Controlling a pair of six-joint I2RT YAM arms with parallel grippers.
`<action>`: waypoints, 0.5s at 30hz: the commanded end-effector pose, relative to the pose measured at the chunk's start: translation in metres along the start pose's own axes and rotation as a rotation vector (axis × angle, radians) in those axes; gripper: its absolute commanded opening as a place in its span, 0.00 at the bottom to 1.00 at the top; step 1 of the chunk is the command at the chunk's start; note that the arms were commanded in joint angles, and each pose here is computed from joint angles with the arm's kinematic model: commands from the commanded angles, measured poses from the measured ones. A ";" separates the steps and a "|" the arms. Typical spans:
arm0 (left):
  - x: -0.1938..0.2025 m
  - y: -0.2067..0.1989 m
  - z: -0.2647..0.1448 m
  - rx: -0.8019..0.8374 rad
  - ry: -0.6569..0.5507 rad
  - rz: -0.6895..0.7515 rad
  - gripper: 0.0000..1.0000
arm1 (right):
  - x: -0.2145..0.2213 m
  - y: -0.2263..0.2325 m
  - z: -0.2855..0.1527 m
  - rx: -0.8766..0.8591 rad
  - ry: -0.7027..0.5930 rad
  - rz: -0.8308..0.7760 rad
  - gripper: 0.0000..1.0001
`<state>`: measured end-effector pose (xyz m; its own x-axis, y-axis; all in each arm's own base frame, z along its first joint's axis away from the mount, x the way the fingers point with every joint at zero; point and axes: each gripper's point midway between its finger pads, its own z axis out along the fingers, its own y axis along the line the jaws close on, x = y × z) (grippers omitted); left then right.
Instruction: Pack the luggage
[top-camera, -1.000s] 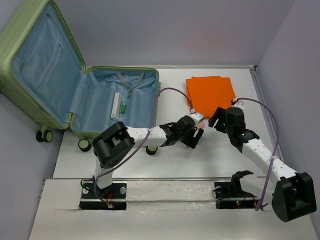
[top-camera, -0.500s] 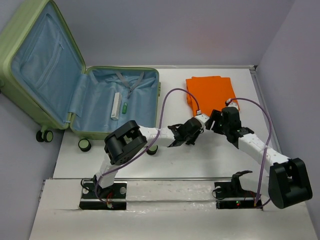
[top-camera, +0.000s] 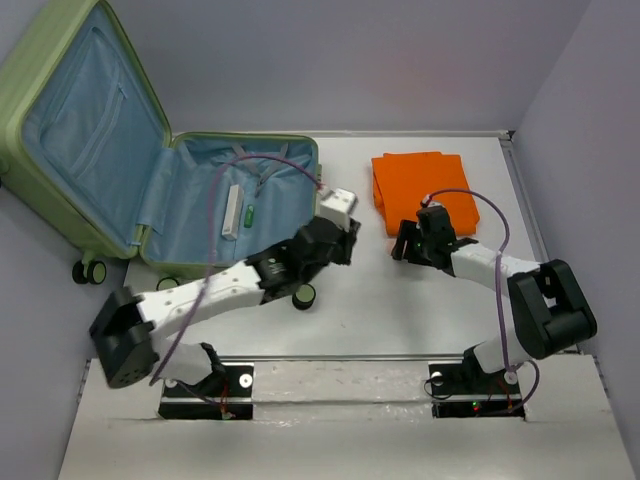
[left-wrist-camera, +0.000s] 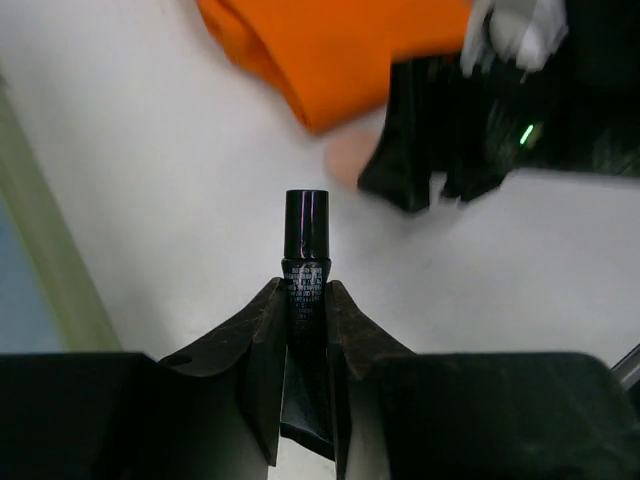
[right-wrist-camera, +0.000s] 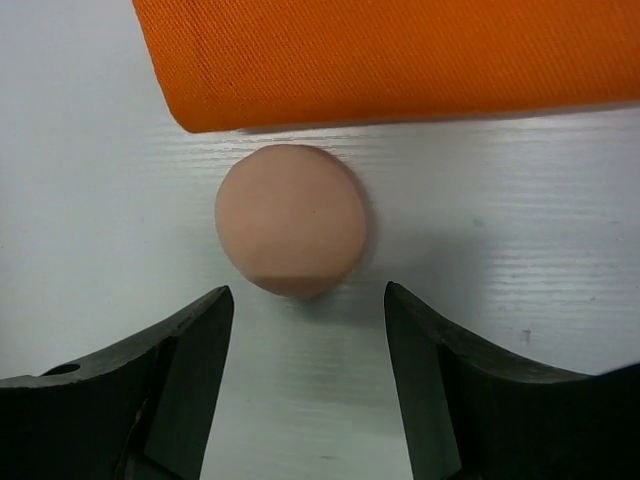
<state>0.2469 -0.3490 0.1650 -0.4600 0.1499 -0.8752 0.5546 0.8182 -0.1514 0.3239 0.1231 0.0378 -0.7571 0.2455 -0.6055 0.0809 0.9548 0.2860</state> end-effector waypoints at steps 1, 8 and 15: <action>-0.095 0.104 -0.074 -0.247 -0.338 -0.302 0.31 | -0.023 0.019 0.016 -0.016 -0.055 0.008 0.65; -0.078 0.216 -0.101 -0.473 -0.443 -0.521 0.99 | -0.032 0.032 0.015 -0.025 -0.117 0.015 0.07; -0.079 0.209 -0.104 -0.407 -0.471 -0.535 0.99 | -0.051 0.110 -0.062 -0.284 -0.230 -0.078 0.07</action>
<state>0.3272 -0.1285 0.2161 -0.2806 -0.4146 -0.8657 -0.0477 0.9068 -0.4189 0.3353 0.1639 0.0670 -0.7031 0.2236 -0.6750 -0.0041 0.9479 0.3184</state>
